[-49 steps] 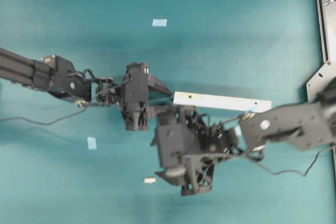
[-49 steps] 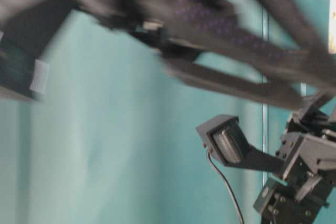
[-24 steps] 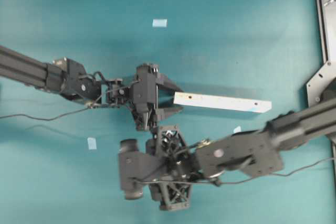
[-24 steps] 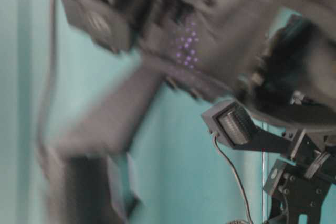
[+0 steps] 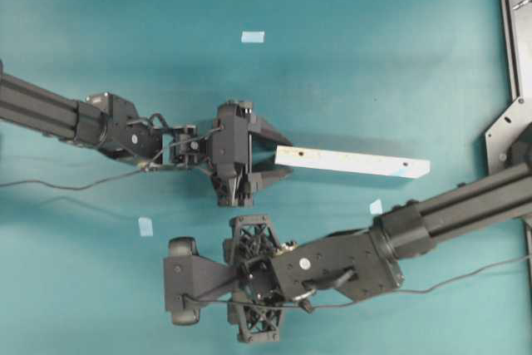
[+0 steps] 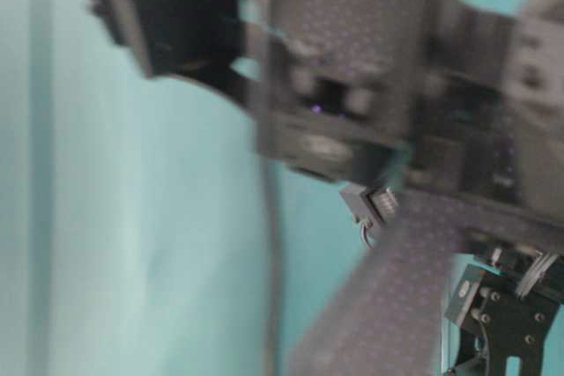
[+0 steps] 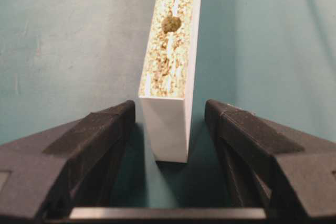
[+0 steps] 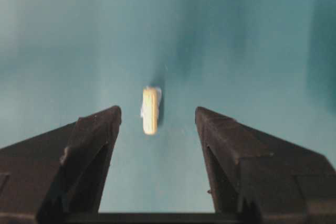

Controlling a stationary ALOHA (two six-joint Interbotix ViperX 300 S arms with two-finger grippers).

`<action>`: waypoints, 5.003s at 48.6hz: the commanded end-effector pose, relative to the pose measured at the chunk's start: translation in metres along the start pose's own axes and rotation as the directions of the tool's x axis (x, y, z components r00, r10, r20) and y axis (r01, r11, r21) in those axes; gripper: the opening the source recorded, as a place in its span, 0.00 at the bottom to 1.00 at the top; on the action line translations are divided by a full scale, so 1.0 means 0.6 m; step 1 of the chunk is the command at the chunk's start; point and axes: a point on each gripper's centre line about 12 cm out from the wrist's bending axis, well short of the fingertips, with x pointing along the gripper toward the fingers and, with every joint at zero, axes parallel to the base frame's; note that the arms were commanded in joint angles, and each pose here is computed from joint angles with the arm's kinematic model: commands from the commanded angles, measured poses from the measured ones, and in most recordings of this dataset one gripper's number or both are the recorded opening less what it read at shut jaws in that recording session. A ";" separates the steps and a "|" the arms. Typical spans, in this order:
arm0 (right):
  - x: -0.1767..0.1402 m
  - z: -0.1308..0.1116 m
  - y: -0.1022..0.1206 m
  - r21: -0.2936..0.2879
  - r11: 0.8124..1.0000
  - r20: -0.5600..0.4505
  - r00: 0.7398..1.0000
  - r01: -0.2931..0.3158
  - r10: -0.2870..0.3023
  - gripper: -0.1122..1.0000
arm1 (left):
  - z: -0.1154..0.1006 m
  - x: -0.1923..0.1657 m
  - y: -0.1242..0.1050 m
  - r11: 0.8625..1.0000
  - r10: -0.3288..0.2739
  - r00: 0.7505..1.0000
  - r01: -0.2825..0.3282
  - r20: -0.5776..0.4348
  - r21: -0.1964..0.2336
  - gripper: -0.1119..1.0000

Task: Move the wooden board into place and insert the rod into its hole.
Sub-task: 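Swing the right gripper down over the wooden dowel, then close the right gripper on the wooden dowel and lift it, then carry the dowel with the right gripper toward the board's free end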

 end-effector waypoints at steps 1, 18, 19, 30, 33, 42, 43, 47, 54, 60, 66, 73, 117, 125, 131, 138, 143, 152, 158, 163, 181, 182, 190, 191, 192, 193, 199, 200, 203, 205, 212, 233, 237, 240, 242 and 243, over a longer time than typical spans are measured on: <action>-0.021 0.021 0.013 0.007 0.999 0.064 0.997 -0.038 0.037 0.67 | 0.002 0.001 -0.003 1.000 -0.005 1.000 0.005 -0.001 0.011 0.75; 0.000 0.015 0.012 0.038 0.999 0.049 0.998 -0.031 0.029 0.66 | 0.000 0.000 -0.009 1.000 -0.012 1.000 0.012 -0.003 0.014 0.76; 0.000 0.015 0.012 0.038 0.999 0.049 0.998 -0.031 0.029 0.66 | 0.000 0.000 -0.010 1.000 -0.014 1.000 0.014 -0.003 0.015 0.76; 0.008 0.013 0.011 0.033 0.999 0.052 0.998 -0.029 0.027 0.66 | 0.002 0.000 -0.016 1.000 -0.021 1.000 0.021 -0.001 0.016 0.76; 0.009 0.013 0.011 0.033 0.999 0.051 0.998 -0.028 0.026 0.66 | 0.001 0.000 -0.018 1.000 -0.024 1.000 0.024 -0.003 0.017 0.76; 0.014 0.007 0.012 0.027 0.999 0.039 0.999 -0.023 0.022 0.47 | 0.000 0.000 -0.022 0.999 -0.028 1.000 0.028 -0.007 0.019 0.76; 0.013 0.007 0.013 0.027 0.999 0.040 0.999 -0.024 0.023 0.45 | 0.000 0.000 -0.022 0.999 -0.028 1.000 0.028 -0.007 0.019 0.76; 0.015 0.006 0.013 0.026 0.999 0.040 0.999 -0.025 0.024 0.37 | 0.000 -0.001 -0.023 0.999 -0.029 1.000 0.029 -0.007 0.019 0.76; 0.015 0.006 0.014 0.028 0.999 0.040 0.999 -0.026 0.025 0.36 | 0.000 0.000 -0.022 0.999 -0.028 1.000 0.028 -0.007 0.019 0.76; 0.018 0.004 0.014 0.026 0.999 0.036 0.999 -0.023 0.022 0.35 | 0.000 -0.001 -0.023 0.999 -0.030 1.000 0.030 -0.007 0.020 0.76; 0.019 0.004 0.012 0.026 0.999 0.036 0.999 -0.022 0.021 0.34 | 0.000 -0.001 -0.023 0.999 -0.030 0.999 0.030 -0.010 0.018 0.76; 0.014 0.008 0.013 0.010 1.000 0.054 0.998 -0.019 0.018 0.22 | 0.001 -0.001 -0.023 0.999 -0.030 0.999 0.030 -0.010 0.015 0.76; -0.199 0.033 -0.010 -0.147 0.989 0.352 0.935 0.017 0.036 0.18 | 0.002 0.003 -0.023 0.999 -0.031 0.999 0.031 -0.021 0.012 0.76; -0.248 0.014 -0.030 -0.145 0.989 0.407 0.911 -0.002 0.061 0.18 | 0.006 0.007 -0.022 0.999 -0.030 0.999 0.030 -0.013 0.015 0.76; -0.283 -0.001 -0.050 -0.134 0.991 0.445 0.893 -0.013 0.072 0.18 | 0.006 0.007 -0.017 1.000 -0.024 1.000 0.024 -0.012 0.016 0.76; -0.323 -0.017 -0.073 -0.125 0.992 0.505 0.858 -0.034 0.093 0.18 | 0.008 0.009 -0.009 1.000 -0.014 1.000 0.014 -0.010 0.012 0.76; -0.355 -0.029 -0.092 -0.122 0.991 0.570 0.813 -0.059 0.118 0.18 | 0.011 0.011 -0.008 1.000 -0.012 1.000 0.012 -0.004 0.011 0.76; -0.391 -0.063 -0.126 -0.126 0.987 0.674 0.721 -0.102 0.160 0.18 | 0.016 0.024 -0.009 1.000 -0.014 1.000 0.013 0.006 0.008 0.76; -0.399 -0.095 -0.147 -0.136 0.983 0.723 0.666 -0.124 0.184 0.18 | 0.020 0.041 -0.012 1.000 -0.018 1.000 0.018 0.005 0.005 0.76; -0.402 -0.128 -0.167 -0.139 0.981 0.754 0.627 -0.136 0.194 0.18 | 0.029 0.050 -0.014 1.000 -0.018 1.000 0.018 0.015 0.004 0.74; -0.421 -0.223 -0.238 -0.062 0.992 0.816 0.567 -0.113 0.116 0.18 | 0.034 0.041 -0.020 0.999 -0.030 0.999 0.030 -0.013 0.011 0.56; -0.420 -0.228 -0.241 -0.058 0.992 0.817 0.565 -0.112 0.112 0.18 | 0.035 0.040 -0.022 0.999 -0.033 0.999 0.033 -0.013 0.012 0.54; -0.422 -0.260 -0.261 -0.029 0.994 0.835 0.545 -0.101 0.080 0.18 | 0.036 0.036 -0.036 0.999 -0.050 0.998 0.051 -0.028 0.014 0.36; -0.423 -0.263 -0.262 -0.028 0.995 0.838 0.541 -0.101 0.078 0.18 | 0.036 0.037 -0.037 0.999 -0.051 0.998 0.052 -0.034 0.011 0.35; -0.422 -0.266 -0.264 -0.025 0.995 0.840 0.538 -0.100 0.075 0.18 | 0.035 0.037 -0.038 0.998 -0.053 0.998 0.054 -0.039 0.012 0.35; -0.421 -0.270 -0.266 -0.022 0.995 0.841 0.536 -0.097 0.071 0.18 | 0.034 0.036 -0.041 0.998 -0.058 0.997 0.058 -0.046 0.014 0.34; -0.419 -0.283 -0.275 -0.016 0.996 0.854 0.517 -0.086 0.058 0.18 | 0.031 0.036 -0.046 0.998 -0.066 0.995 0.067 -0.070 0.015 0.34; -0.418 -0.284 -0.277 -0.016 0.996 0.856 0.514 -0.083 0.057 0.18 | 0.032 0.036 -0.046 0.998 -0.065 0.995 0.066 -0.072 0.014 0.34; -0.416 -0.286 -0.279 -0.022 0.997 0.866 0.496 -0.075 0.057 0.18 | 0.033 0.037 -0.046 0.998 -0.065 0.995 0.066 -0.070 0.012 0.34; -0.413 -0.286 -0.281 -0.028 0.997 0.873 0.483 -0.073 0.060 0.18 | 0.036 0.037 -0.046 0.998 -0.065 0.996 0.066 -0.067 0.012 0.34; -0.403 -0.288 -0.285 -0.050 0.995 0.907 0.413 -0.091 0.083 0.18 | 0.043 0.040 -0.046 0.998 -0.065 0.996 0.065 -0.055 0.012 0.34; -0.340 -0.298 -0.301 -0.071 0.990 0.920 0.375 -0.121 0.112 0.18 | 0.040 0.041 -0.046 0.998 -0.065 0.996 0.066 -0.060 0.013 0.34; -0.330 -0.301 -0.303 -0.075 0.989 0.924 0.365 -0.127 0.117 0.18 | 0.037 0.041 -0.046 0.998 -0.064 0.996 0.065 -0.055 0.015 0.34; -0.324 -0.303 -0.305 -0.080 0.988 0.928 0.353 -0.131 0.122 0.18 | 0.033 0.040 -0.046 0.998 -0.063 0.997 0.064 -0.049 0.015 0.34; -0.320 -0.303 -0.307 -0.079 0.988 0.928 0.351 -0.131 0.121 0.18 | 0.030 0.040 -0.046 0.998 -0.062 0.997 0.062 -0.041 0.017 0.34; -0.318 -0.303 -0.307 -0.080 0.988 0.929 0.350 -0.132 0.122 0.18 | 0.026 0.039 -0.046 0.998 -0.061 0.997 0.062 -0.040 0.018 0.34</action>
